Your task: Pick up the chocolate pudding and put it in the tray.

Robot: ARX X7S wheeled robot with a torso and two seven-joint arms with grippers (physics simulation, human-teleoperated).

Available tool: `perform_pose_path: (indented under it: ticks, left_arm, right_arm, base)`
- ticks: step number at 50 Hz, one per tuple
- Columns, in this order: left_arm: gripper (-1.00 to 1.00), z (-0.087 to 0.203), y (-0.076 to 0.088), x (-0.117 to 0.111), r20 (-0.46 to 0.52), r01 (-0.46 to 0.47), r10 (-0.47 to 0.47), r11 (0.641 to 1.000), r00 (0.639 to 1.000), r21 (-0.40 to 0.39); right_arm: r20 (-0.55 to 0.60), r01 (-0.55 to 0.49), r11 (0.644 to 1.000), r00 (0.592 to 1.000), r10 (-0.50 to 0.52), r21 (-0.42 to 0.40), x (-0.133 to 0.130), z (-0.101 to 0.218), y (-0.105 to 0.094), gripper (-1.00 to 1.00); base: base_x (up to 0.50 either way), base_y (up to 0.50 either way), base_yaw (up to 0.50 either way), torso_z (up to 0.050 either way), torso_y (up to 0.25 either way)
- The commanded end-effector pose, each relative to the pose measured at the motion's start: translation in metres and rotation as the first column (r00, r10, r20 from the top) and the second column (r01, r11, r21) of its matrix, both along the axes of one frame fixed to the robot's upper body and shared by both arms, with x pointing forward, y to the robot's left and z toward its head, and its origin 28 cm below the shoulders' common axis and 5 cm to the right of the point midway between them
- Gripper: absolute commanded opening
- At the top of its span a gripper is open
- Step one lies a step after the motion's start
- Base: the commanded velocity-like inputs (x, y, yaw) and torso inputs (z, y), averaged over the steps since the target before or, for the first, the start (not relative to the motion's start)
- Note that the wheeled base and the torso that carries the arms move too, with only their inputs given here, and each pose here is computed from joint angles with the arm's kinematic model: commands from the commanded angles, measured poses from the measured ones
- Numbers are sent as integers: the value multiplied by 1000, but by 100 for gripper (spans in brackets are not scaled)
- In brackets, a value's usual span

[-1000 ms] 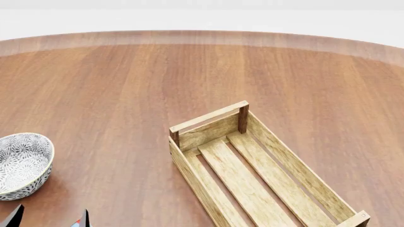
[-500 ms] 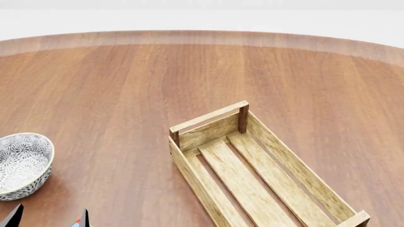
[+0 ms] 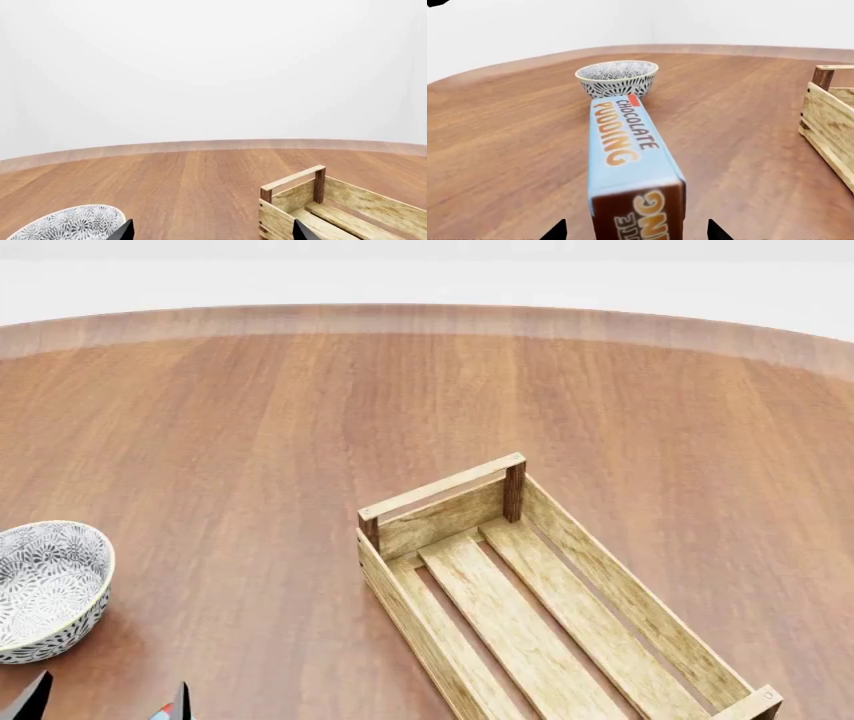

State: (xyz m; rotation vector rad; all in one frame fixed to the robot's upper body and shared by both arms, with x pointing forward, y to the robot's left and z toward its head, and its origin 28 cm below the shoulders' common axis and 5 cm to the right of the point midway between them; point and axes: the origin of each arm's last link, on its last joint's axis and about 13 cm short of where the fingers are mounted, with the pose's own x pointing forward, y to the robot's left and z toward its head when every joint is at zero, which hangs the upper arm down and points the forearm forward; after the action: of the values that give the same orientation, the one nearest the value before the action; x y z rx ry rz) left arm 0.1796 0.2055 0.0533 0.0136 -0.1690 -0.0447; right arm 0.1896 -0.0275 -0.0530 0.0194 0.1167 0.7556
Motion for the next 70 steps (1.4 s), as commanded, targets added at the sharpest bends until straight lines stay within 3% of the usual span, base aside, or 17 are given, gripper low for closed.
perform_pose_path:
  ticks: [1, 54, 55, 70]
  left_arm:
    - [100, 0, 0, 0, 0, 1, -1, 1000, 1000, 0]
    - [100, -1, -2, -1, 0, 4, -4, 1000, 1000, 3]
    - [100, 0, -2, -1, 1, 4, -4, 1000, 1000, 2]
    - [100, 0, -2, -1, 2, 6, -6, 1000, 1000, 0]
  right_arm:
    - [-9, 1, 1000, 1000, -1, -4, 3, -3, 1, 100]
    - [-14, -2, 998, 1000, 1, -62, 21, -8, 8, 100]
    - [-16, -8, 998, 1000, 7, -58, 21, -8, 8, -100]
    - [-5, 11, 998, 1000, -12, -67, 26, -3, 3, -100]
  base:
    - [0, 0, 0, 0, 0]
    - [0, 0, 0, 0, 0]
    - [0, 0, 0, 0, 0]
    - [0, 0, 0, 0, 0]
